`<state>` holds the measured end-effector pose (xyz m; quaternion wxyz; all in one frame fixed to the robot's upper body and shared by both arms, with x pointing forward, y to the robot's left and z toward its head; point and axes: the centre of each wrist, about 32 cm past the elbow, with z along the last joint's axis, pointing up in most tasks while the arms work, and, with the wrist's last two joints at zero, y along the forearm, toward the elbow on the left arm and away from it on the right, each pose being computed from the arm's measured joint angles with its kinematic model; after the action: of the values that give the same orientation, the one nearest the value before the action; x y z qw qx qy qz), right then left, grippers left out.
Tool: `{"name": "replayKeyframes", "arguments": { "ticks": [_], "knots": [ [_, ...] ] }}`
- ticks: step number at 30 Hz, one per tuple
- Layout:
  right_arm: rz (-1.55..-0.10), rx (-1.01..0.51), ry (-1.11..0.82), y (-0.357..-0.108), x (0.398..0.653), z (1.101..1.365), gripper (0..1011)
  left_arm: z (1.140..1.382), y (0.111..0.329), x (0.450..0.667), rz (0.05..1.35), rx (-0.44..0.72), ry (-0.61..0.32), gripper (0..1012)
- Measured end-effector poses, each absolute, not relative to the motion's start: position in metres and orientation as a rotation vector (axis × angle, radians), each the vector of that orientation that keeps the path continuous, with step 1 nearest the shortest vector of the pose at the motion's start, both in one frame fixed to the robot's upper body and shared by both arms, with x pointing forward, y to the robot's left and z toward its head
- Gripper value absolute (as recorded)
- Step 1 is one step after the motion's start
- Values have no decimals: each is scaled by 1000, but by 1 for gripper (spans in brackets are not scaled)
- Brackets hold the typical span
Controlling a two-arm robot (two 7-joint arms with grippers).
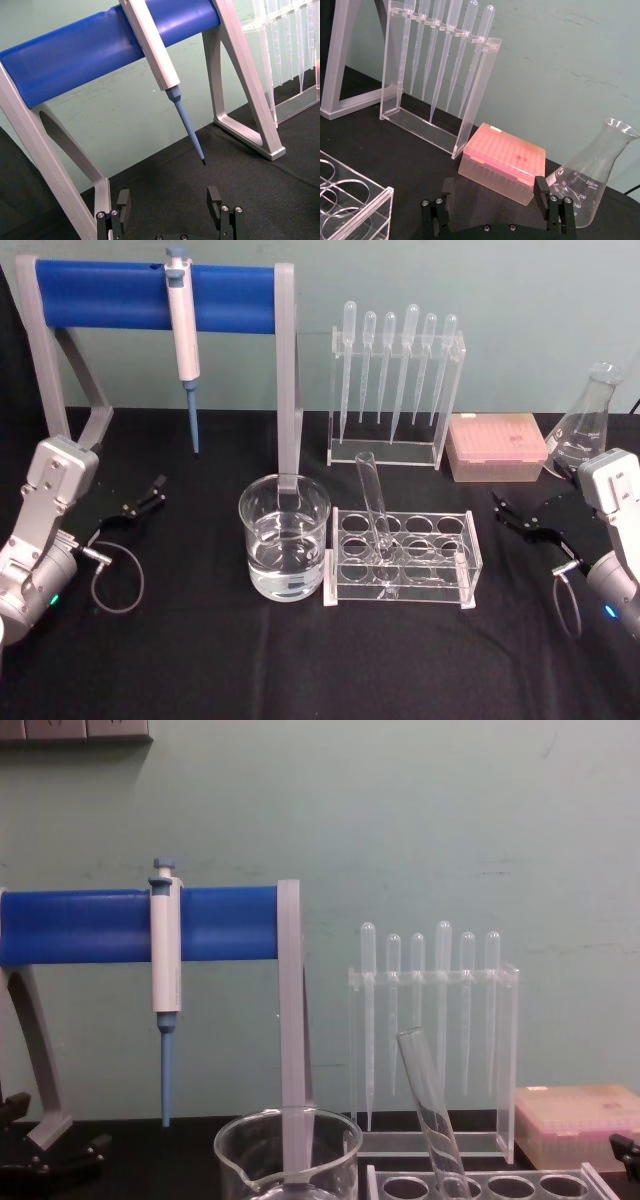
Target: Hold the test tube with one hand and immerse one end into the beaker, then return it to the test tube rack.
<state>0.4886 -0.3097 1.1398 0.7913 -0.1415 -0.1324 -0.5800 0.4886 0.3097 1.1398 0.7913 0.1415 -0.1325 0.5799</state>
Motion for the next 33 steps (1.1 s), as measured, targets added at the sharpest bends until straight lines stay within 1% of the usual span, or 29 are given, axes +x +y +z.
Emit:
{"name": "replayKeyframes", "arguments": {
  "ticks": [8,10,14,17,18,20,22,26,27,30,33],
  "knots": [
    [-1248,-304,-285,-310,489,1140,1002,1140,310,489,1248,305,-285,1000],
    [-1253,-299,-292,-311,485,1142,1003,1140,310,489,1248,305,-285,1000],
    [-1261,-282,-306,-314,469,1148,1002,1140,310,489,1248,305,-285,1000],
    [-1258,-266,-314,-315,453,1155,1002,1140,310,489,1248,305,-285,1000],
    [-1253,-258,-317,-315,444,1159,1002,1140,310,489,1248,304,-285,1000],
    [-1242,-251,-313,-315,435,1162,1002,1140,310,489,1248,304,-285,1000],
    [-1205,-240,-295,-313,426,1167,1002,1140,310,489,1248,305,-285,1000],
    [-1104,-224,-246,-305,420,1172,1002,1140,310,489,1248,305,-285,1000],
    [-1063,-220,-228,-302,422,1173,1002,1140,310,489,1248,304,-285,1000],
    [-999,-215,-209,-294,428,1175,1002,1140,310,489,1248,304,-285,1000],
    [-930,-212,-195,-283,439,1177,1002,1140,310,489,1248,304,-285,1000]
  ]
}}
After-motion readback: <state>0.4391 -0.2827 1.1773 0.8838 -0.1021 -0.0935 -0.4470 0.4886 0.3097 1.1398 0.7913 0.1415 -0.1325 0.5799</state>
